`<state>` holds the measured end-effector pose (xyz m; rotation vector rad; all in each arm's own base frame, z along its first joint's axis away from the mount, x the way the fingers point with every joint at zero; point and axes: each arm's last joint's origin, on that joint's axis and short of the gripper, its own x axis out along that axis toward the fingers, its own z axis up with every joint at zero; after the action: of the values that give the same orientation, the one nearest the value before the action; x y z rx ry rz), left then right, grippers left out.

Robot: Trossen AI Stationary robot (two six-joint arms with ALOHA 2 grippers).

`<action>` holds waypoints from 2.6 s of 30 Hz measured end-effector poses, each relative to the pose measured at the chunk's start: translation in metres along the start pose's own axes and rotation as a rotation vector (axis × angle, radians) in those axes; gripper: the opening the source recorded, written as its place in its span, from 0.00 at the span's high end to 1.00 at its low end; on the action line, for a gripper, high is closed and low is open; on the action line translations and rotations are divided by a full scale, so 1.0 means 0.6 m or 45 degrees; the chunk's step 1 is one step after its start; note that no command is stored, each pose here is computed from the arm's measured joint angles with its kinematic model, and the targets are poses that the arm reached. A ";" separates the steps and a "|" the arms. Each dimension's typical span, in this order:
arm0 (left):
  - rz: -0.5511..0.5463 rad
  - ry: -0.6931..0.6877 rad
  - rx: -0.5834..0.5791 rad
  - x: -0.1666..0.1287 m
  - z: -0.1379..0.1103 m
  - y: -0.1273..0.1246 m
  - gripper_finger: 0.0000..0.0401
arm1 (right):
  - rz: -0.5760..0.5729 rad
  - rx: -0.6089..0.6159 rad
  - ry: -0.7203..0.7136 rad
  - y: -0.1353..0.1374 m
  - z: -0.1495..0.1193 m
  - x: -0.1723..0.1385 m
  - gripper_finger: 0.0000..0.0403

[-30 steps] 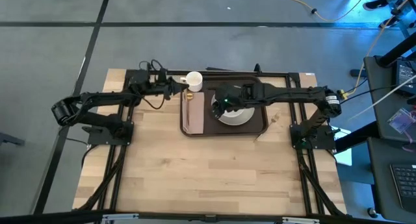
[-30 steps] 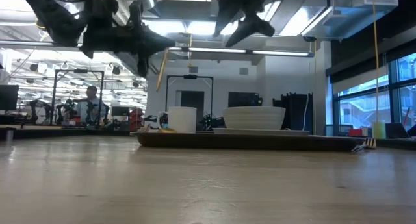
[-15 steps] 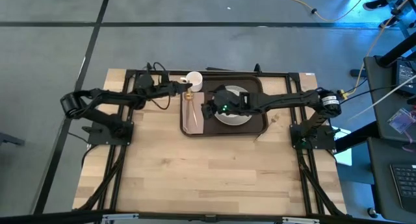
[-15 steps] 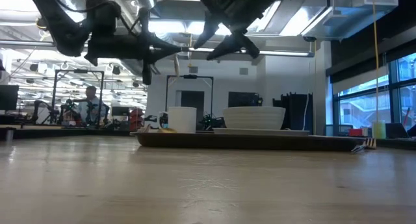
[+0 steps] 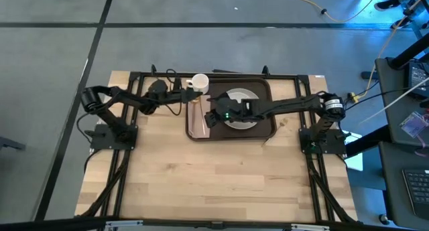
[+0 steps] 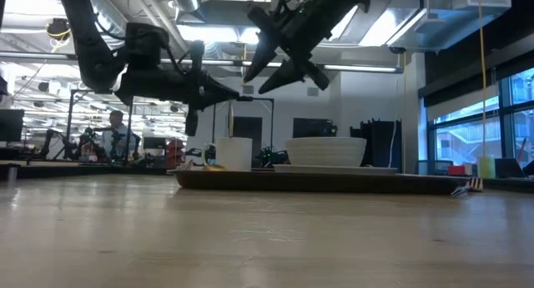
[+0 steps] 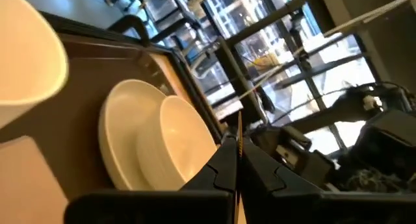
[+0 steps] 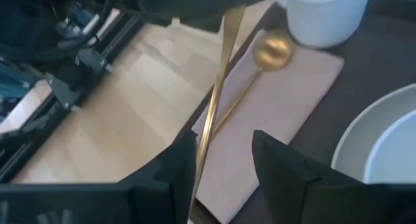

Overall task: Set up tray
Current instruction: Put the gold knife on the light brown napkin to the right of the gold spoon

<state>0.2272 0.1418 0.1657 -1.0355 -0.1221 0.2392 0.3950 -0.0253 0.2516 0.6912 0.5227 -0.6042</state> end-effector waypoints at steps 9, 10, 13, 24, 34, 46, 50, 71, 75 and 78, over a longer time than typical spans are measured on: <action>0.180 0.052 -0.036 0.000 -0.012 0.026 1.00 | -0.010 0.001 0.007 -0.001 -0.003 0.005 0.63; 0.186 0.050 -0.028 0.000 -0.012 0.027 1.00 | -0.011 0.001 0.007 -0.001 -0.003 0.006 0.63; 0.209 0.051 -0.016 -0.001 -0.013 0.029 1.00 | -0.025 -0.002 0.016 -0.003 -0.010 0.017 0.63; 0.212 0.051 -0.021 -0.001 -0.013 0.029 1.00 | -0.004 0.123 0.113 -0.008 -0.044 0.074 0.63; 0.216 0.051 -0.051 -0.001 -0.013 0.030 1.00 | -0.012 0.245 0.110 -0.014 -0.052 0.098 0.61; 0.215 0.051 -0.057 -0.001 -0.013 0.029 1.00 | 0.201 0.297 0.092 0.005 -0.033 0.097 0.61; 0.214 0.051 -0.057 -0.001 -0.013 0.029 1.00 | -0.005 0.376 0.095 0.005 -0.016 0.086 0.61; 0.198 0.063 -0.059 -0.001 -0.012 0.029 1.00 | -0.365 0.214 0.266 0.054 0.006 0.161 0.61; 0.199 0.059 -0.058 -0.002 -0.010 0.030 1.00 | -0.373 0.207 0.273 0.054 0.003 0.166 0.61; 0.198 0.060 -0.065 -0.003 -0.008 0.031 1.00 | -0.386 0.206 0.274 0.053 0.003 0.165 0.61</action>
<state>0.2241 0.1463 0.1473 -1.1018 -0.0052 0.3539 0.4865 -0.0399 0.2049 0.8428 0.7937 -0.8678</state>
